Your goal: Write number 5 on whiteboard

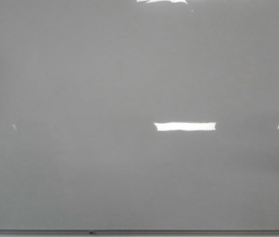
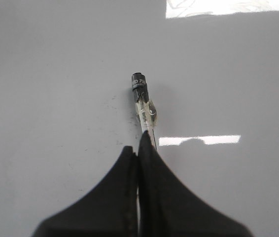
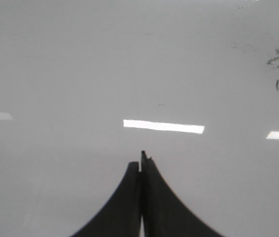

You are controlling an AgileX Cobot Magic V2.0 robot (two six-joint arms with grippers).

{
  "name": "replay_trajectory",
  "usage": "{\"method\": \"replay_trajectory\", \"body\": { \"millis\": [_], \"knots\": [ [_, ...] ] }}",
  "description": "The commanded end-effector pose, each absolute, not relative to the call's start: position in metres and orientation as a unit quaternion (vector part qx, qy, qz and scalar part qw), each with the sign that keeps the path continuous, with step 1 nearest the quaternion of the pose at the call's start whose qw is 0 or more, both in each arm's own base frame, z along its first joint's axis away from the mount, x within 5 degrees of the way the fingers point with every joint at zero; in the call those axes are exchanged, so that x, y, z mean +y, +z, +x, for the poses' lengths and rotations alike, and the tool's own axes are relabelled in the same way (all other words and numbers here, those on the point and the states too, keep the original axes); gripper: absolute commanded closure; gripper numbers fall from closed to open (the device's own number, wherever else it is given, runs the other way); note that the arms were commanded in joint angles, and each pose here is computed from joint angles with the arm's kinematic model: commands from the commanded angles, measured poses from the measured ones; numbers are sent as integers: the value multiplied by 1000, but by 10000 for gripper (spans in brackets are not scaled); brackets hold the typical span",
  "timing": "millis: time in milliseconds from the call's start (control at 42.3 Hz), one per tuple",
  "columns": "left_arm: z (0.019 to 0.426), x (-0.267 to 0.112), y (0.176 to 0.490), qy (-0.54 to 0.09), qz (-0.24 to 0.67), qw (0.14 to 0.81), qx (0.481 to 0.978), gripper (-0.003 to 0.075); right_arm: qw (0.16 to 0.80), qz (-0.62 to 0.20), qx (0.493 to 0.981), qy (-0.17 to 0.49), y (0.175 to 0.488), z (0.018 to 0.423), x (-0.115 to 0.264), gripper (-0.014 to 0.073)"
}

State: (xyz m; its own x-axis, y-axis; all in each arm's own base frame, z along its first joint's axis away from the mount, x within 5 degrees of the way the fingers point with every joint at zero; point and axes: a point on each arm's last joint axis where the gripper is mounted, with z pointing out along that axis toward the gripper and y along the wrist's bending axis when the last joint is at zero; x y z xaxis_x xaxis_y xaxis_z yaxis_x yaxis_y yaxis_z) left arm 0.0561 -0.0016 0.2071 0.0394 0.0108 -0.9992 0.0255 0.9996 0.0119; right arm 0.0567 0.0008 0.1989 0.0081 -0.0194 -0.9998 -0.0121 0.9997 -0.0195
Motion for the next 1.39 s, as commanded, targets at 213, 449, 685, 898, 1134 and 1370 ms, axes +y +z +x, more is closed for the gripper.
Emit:
{"method": "replay_trajectory", "body": {
  "millis": [213,449,685,898,1134,1370],
  "knots": [
    [53,-1,226,-19,-2,771,637,741,769,-11,639,-8,228,51,0,665],
    [37,-1,278,-22,0,803,596,741,785,-12,619,-7,280,36,1,665],
    [26,-2,327,-20,9,796,605,741,762,-16,647,-4,334,31,1,665],
    [40,-2,369,-13,15,770,637,741,733,-19,680,-3,373,46,2,665],
    [78,-4,381,-14,17,717,697,741,686,-21,727,-1,380,73,2,665],
    [110,-5,357,-14,20,638,769,741,637,-21,771,0,358,98,2,665]
  ]
}}
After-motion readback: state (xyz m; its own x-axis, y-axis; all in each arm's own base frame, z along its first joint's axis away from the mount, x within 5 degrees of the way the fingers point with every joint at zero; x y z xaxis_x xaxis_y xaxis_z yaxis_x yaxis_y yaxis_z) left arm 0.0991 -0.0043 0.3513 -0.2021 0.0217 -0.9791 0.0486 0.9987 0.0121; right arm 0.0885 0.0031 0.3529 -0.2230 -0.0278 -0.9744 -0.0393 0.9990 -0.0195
